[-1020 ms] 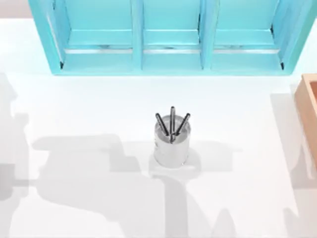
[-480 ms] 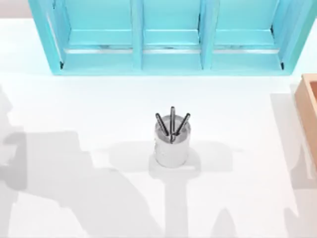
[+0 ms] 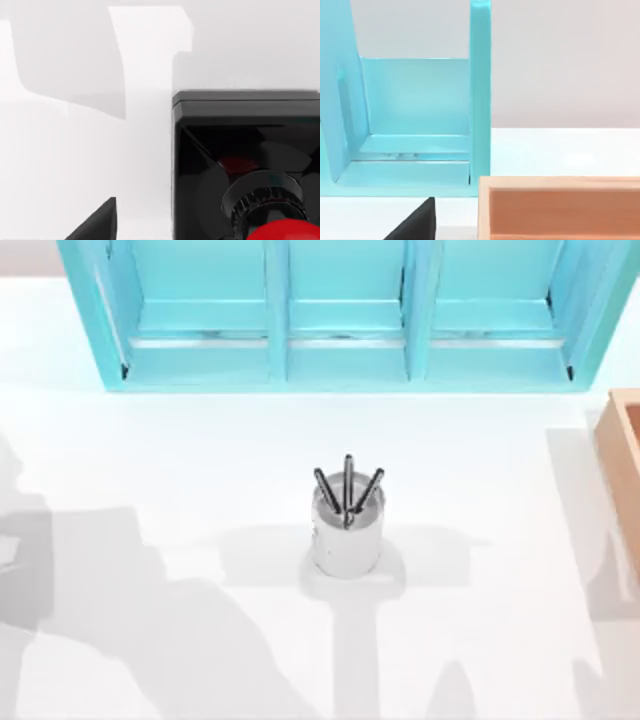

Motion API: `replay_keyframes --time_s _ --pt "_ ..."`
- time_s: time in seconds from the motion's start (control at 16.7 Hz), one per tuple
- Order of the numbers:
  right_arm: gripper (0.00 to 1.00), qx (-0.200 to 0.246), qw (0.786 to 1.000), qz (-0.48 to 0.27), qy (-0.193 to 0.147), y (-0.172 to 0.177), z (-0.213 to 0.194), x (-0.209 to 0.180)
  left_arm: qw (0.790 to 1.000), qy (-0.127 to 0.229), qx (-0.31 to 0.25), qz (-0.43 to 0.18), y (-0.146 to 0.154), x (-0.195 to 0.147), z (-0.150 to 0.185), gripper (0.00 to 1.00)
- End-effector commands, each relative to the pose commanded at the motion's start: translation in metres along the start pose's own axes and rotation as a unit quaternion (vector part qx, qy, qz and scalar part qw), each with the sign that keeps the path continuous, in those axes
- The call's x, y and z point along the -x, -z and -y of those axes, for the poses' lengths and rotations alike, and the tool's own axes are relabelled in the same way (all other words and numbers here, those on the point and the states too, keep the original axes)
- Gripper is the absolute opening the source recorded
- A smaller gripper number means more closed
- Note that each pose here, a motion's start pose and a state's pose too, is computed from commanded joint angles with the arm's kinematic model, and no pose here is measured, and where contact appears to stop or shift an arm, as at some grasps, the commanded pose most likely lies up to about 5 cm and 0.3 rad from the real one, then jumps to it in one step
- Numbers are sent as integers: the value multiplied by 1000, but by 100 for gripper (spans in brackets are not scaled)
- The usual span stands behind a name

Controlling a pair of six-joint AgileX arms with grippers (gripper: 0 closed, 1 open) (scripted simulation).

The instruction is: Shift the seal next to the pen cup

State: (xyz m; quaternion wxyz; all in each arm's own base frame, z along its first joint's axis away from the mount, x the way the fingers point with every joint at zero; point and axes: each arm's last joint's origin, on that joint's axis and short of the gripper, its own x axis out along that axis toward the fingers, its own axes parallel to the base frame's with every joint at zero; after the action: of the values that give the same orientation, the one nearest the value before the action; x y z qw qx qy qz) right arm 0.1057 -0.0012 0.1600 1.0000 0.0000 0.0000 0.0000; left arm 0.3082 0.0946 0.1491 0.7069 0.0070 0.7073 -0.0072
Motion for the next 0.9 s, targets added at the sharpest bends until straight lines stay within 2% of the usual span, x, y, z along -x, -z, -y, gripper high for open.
replay_keyframes --time_s 0.72,0.9 --pt "100 0 1000 0 0 0 0 0 1000 0 0 0 0 0 0 2" --pt "100 0 1000 0 0 0 0 0 1000 0 0 0 0 0 0 0"
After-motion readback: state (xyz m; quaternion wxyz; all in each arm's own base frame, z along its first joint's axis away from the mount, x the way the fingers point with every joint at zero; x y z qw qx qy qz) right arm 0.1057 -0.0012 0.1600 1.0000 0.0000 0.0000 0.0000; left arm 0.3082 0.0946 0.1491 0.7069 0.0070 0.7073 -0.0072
